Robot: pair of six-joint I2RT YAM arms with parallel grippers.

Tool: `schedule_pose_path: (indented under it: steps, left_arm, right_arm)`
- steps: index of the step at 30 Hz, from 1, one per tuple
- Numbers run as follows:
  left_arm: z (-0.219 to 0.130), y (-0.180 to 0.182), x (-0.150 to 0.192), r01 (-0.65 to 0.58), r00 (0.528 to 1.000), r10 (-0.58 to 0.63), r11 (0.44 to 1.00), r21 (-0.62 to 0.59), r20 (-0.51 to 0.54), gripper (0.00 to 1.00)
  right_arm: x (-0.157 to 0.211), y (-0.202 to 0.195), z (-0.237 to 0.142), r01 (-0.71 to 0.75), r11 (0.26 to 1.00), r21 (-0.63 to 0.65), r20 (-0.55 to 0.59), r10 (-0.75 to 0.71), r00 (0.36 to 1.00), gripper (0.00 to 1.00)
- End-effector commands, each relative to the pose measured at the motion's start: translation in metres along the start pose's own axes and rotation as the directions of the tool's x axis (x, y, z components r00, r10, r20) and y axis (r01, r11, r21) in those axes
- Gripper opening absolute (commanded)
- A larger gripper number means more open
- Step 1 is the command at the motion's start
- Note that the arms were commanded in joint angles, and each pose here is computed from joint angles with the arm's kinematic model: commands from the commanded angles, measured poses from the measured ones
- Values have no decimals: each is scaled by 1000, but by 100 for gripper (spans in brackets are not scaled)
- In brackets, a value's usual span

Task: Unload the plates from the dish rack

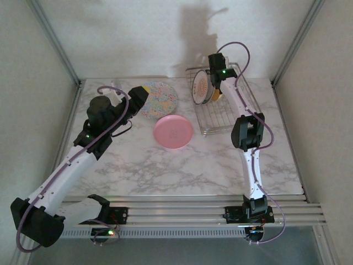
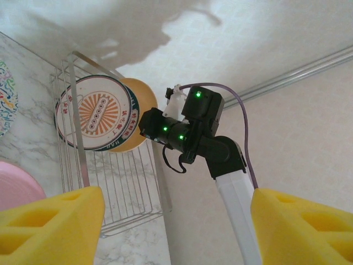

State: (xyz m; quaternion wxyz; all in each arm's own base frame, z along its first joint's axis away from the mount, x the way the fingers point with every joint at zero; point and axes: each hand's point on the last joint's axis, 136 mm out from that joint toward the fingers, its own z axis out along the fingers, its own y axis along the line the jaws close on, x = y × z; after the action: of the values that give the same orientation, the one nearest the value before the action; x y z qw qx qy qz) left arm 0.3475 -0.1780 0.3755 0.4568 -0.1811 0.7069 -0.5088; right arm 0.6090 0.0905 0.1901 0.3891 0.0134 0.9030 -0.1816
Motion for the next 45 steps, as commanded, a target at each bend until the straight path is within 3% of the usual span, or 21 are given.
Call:
schedule_pose_path:
  steps: [1, 17, 36, 45]
  left_arm:
    - [-8, -18, -6, -8, 1000, 8, 999, 40, 21, 71]
    - [-6, -22, -7, -11, 1000, 10, 998, 55, 17, 70]
    - [0, -23, -4, -16, 1000, 16, 998, 68, -2, 71]
    - [10, -24, -2, -17, 999, 19, 997, 70, -28, 71]
  right_arm:
    - [-19, -17, -8, -30, 994, 102, 64, 24, 998, 0]
    - [-41, -48, -49, -9, 947, 321, 138, -37, 990, 0]
    - [-79, -87, -104, -96, 928, 361, 252, 2, 968, 0]
    - [-95, -120, -149, -150, 916, 371, 324, 24, 946, 0]
